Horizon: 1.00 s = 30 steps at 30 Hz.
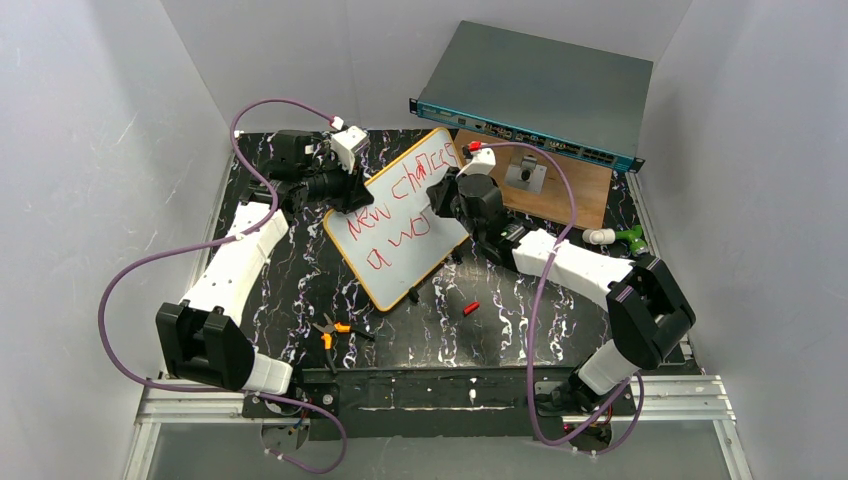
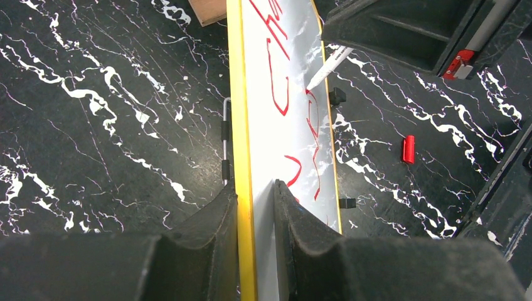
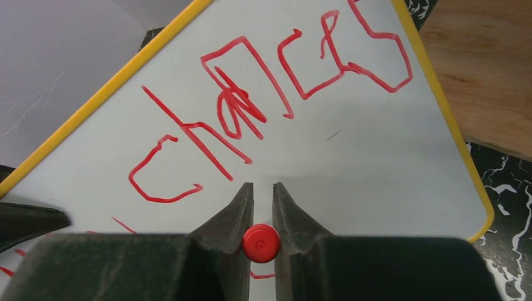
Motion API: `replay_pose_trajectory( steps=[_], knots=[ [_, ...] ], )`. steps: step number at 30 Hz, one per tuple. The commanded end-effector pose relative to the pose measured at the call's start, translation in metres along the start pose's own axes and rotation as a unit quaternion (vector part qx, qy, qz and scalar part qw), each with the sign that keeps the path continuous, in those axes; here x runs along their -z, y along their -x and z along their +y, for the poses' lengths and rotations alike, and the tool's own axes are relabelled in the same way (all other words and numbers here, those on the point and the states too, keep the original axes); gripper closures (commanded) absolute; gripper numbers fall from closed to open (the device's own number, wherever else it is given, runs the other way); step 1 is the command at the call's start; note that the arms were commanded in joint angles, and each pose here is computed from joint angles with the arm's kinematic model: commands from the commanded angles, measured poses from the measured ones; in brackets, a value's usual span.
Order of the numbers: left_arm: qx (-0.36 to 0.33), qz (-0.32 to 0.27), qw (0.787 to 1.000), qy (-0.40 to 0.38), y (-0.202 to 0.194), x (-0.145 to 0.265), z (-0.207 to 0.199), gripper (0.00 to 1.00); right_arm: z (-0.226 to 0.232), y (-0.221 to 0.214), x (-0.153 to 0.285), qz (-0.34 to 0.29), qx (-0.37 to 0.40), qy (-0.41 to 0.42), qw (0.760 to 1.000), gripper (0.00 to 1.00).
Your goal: Write a sentence on the whiteboard
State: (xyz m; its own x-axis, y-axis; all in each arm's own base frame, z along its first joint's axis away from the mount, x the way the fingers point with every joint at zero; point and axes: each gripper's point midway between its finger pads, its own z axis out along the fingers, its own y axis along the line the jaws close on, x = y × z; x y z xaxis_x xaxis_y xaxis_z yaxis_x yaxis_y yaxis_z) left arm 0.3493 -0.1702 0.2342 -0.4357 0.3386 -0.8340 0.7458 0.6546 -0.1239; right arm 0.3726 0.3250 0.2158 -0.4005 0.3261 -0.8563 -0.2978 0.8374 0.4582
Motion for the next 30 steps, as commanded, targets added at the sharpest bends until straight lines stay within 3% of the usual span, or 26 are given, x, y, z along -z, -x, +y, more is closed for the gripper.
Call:
replay_pose_trajectory(
  steps=[1,18,30],
  knots=[
    [-0.04,0.03,0.999,0.004,-0.015,0.001,0.0,1.0,0.031,0.025,-0.004,-0.038,-0.015,0.042,0.998,0.99],
    [-0.043,0.031,0.999,0.007,-0.015,0.003,-0.001,1.0,-0.029,-0.021,0.004,0.002,-0.006,-0.04,0.999,0.99],
    [-0.042,0.032,0.999,0.006,-0.016,0.003,-0.001,1.0,-0.042,-0.006,0.014,-0.015,0.007,-0.049,0.999,0.99]
  ],
)
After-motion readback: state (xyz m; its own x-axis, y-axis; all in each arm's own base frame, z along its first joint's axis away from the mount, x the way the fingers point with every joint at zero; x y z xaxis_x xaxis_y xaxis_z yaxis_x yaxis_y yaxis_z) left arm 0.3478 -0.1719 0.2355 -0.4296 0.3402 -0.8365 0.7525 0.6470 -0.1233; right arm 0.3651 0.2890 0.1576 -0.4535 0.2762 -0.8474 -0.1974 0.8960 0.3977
